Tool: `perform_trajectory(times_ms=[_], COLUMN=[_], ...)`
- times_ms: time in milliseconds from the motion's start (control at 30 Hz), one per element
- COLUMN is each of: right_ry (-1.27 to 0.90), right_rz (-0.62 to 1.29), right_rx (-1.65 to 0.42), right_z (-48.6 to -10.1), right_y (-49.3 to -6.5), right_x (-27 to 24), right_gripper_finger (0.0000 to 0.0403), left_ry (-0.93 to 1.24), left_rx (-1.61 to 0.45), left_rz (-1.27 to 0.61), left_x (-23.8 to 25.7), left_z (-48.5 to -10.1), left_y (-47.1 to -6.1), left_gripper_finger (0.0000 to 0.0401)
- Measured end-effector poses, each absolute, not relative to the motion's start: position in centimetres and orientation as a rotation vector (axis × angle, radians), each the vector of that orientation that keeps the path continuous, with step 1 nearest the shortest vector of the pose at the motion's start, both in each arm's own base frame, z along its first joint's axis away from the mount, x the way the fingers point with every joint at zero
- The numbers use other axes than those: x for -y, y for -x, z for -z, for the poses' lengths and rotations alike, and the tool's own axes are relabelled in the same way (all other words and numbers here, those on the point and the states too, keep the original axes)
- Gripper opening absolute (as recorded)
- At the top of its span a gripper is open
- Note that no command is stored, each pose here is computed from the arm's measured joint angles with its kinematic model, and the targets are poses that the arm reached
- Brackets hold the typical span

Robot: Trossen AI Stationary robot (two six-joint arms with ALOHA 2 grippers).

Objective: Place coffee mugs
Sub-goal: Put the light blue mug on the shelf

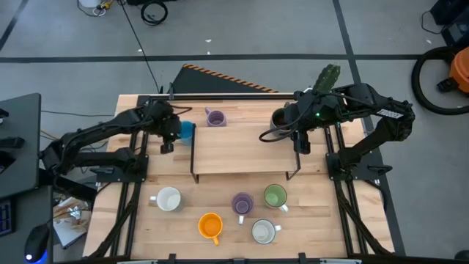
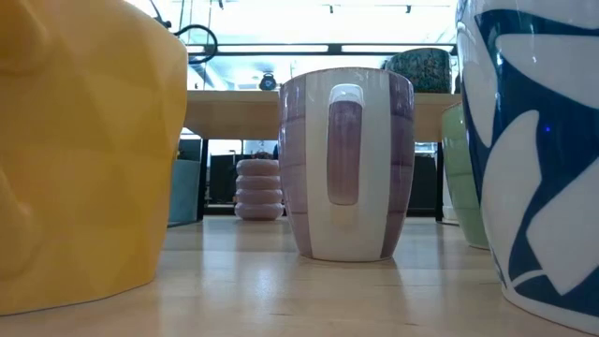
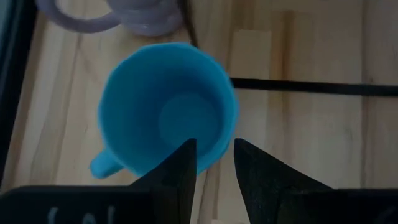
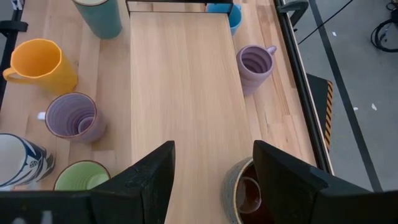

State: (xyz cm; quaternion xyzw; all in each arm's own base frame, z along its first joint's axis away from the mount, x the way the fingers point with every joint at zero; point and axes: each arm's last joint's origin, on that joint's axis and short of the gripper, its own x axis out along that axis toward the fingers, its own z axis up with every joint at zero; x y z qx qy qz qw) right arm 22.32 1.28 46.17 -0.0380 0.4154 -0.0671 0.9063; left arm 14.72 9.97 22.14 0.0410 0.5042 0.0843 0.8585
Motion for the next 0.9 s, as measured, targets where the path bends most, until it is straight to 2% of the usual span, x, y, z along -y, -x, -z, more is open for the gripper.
perform_trajectory(times_ms=[200, 600, 733, 900], right_ry=[0.079, 0.072, 0.072, 0.072], right_rz=[0.138, 0.137, 0.137, 0.137], right_rx=[-0.858, -0.859, -0.859, -0.859], right_z=[-46.2, -46.2, -46.2, -46.2], right_y=[-22.3, -22.3, -22.3, -22.3], right_x=[-1.3, -1.3, -1.3, -1.3], right_gripper_finger=[0.0223, 0.0223, 0.0223, 0.0223], left_ry=[-0.162, -0.144, -0.142, -0.149], left_rx=[-1.071, -1.158, -1.168, -1.181], left_rz=[-0.112, -0.120, -0.119, -0.115], left_x=[-9.9, -10.6, -10.5, -10.5], left_z=[-21.7, -20.3, -20.3, -20.3], left_y=[-15.4, -16.2, -16.1, -16.1], left_gripper_finger=[0.0114, 0.0110, 0.0084, 0.0033])
